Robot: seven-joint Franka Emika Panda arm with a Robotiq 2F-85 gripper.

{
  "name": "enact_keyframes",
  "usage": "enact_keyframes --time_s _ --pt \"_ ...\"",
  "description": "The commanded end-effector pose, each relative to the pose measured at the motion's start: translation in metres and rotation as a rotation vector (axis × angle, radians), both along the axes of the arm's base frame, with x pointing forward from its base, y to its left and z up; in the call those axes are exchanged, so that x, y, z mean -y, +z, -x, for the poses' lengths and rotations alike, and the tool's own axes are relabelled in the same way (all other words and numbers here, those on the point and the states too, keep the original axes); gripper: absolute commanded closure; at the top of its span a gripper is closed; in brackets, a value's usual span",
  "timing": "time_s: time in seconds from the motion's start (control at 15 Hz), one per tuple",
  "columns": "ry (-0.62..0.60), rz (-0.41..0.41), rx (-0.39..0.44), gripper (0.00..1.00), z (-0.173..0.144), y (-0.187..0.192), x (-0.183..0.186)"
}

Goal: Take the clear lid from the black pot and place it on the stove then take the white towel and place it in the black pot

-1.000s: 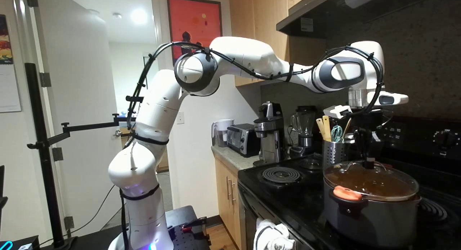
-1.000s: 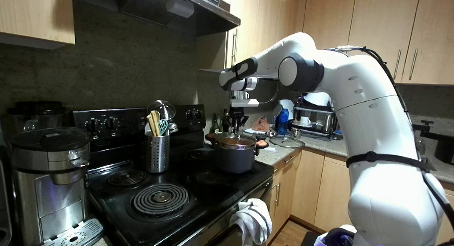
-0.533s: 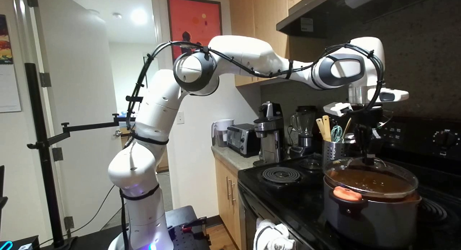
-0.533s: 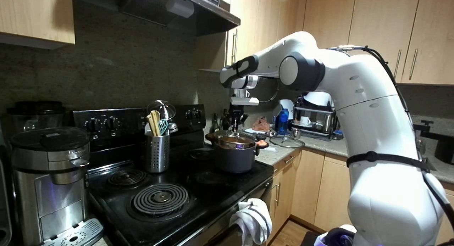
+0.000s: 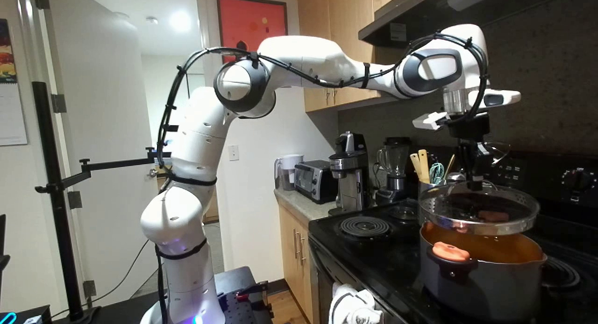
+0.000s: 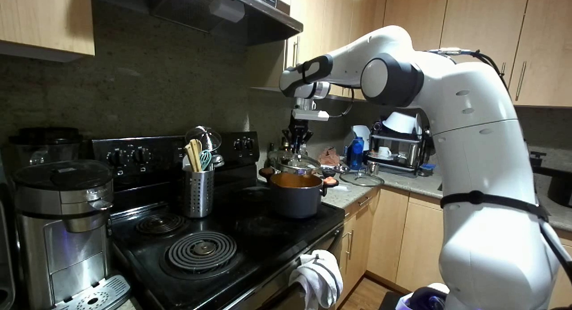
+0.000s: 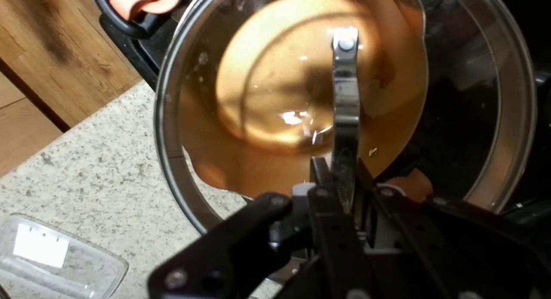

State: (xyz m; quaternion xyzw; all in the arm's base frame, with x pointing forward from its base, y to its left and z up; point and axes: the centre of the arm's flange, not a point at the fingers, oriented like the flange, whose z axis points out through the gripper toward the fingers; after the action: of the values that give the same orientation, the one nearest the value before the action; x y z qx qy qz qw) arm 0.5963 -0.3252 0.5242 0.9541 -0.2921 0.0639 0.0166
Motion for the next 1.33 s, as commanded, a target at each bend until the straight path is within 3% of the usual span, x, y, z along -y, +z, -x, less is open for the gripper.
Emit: enact_keyframes --time_s 0.0,0.4,0.93,1.27 --pt "0.054 -0.003 0.032 0.96 0.025 0.033 -0.025" --pt "0.157 0.030 0.015 0.96 0.035 0.031 -0.085" --pt "0.379 0.207 -0.009 0.96 0.054 0.017 -0.179" --pt "0.461 0.255 -0.001 0.96 0.062 0.006 -0.212"
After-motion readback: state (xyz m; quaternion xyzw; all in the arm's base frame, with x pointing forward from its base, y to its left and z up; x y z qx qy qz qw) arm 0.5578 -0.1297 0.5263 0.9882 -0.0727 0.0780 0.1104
